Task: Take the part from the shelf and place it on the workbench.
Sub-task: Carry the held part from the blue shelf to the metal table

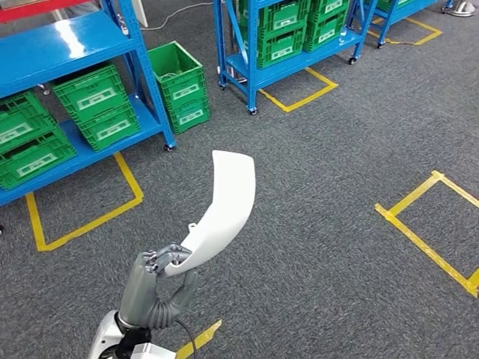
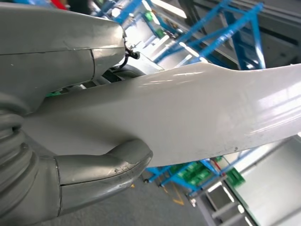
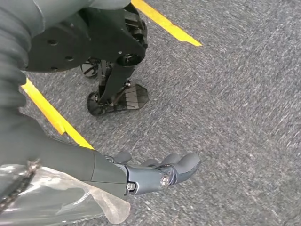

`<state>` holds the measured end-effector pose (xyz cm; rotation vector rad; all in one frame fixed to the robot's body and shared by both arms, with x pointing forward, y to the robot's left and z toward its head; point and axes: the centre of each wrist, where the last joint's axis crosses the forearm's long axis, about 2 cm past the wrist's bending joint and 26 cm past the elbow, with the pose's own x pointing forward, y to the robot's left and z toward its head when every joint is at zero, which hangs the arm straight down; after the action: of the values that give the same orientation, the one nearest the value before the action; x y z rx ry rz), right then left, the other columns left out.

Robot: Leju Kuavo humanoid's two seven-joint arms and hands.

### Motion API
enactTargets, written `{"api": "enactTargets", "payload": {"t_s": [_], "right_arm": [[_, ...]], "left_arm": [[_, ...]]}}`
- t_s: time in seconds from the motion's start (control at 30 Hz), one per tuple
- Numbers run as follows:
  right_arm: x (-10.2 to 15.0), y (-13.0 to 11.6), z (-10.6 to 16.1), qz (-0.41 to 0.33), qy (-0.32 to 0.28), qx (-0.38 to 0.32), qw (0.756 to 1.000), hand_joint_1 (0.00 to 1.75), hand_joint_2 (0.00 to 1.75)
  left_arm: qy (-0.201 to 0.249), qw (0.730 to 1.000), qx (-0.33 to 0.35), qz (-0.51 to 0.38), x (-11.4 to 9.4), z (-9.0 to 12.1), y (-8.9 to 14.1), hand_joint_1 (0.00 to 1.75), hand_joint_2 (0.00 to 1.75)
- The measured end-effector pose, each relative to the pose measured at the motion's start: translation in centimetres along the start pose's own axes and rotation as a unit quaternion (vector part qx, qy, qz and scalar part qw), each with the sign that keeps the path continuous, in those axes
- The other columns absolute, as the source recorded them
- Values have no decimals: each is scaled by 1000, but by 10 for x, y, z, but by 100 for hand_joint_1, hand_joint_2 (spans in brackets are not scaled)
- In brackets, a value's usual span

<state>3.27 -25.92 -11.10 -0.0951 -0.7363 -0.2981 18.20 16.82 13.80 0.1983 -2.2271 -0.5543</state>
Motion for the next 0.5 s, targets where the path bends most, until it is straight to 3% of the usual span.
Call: {"api": "enactTargets", "payload": {"t_s": [0.5], "right_arm": [[-1,6,1,-13,4,-5,1000,0,175]], "left_arm": [[-42,999,-6,9,-1,-7,1,175,175]]}}
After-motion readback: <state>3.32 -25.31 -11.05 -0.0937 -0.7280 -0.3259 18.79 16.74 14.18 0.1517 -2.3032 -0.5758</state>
